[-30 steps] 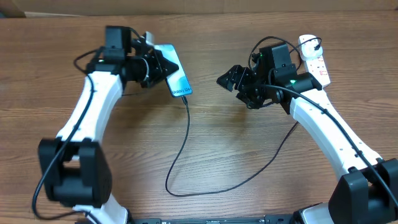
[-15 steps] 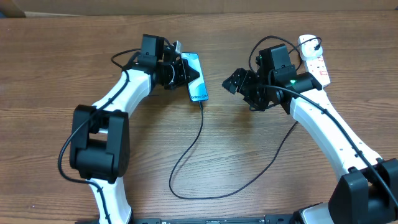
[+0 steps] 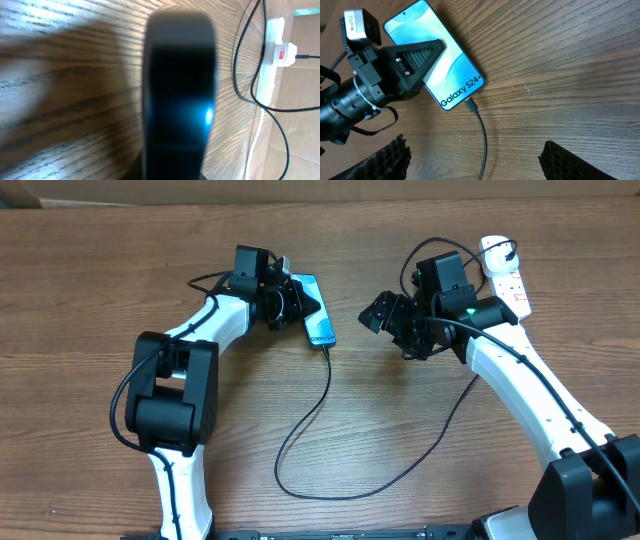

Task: Plug charger to phone and switch on socket
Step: 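Lower the smartphone onto the table with the left gripper and release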

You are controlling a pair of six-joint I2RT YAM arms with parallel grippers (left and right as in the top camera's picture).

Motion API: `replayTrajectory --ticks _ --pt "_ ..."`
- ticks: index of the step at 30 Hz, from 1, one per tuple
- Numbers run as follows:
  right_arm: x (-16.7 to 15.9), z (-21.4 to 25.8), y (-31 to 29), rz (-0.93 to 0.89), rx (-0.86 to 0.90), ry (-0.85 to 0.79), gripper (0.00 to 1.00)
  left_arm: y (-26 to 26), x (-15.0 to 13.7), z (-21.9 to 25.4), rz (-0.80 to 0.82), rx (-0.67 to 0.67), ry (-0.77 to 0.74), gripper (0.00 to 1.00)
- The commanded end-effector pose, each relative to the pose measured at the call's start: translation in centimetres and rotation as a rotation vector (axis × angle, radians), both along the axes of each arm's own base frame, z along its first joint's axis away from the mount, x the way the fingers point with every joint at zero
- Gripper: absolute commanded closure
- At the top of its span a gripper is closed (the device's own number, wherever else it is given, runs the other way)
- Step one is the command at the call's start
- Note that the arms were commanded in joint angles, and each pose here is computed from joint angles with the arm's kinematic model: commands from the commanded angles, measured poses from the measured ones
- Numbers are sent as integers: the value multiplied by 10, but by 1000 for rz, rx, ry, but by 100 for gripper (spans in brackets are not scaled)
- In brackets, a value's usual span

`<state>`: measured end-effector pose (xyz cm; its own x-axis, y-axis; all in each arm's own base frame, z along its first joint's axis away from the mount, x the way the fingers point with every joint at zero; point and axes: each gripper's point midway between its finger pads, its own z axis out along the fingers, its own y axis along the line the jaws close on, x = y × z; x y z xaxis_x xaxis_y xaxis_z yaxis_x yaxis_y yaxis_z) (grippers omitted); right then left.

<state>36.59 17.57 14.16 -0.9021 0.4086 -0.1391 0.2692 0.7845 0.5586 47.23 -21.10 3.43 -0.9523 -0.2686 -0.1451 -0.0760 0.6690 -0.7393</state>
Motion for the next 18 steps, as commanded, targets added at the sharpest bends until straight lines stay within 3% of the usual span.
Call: replayTrajectory --ticks 1,10,15,18 --pt "3 1 -3 -3 -10 -13 17 -7 -1 3 -19 -42 14 93" --pt "3 1 -3 -3 -11 -12 17 -3 -14 -7 -39 -8 66 92" --pt "3 1 -3 -3 -11 -12 17 -3 -16 -7 -39 -6 75 84" --pt "3 1 -3 -3 -11 -11 17 -3 -16 -8 -38 -6 74 73"
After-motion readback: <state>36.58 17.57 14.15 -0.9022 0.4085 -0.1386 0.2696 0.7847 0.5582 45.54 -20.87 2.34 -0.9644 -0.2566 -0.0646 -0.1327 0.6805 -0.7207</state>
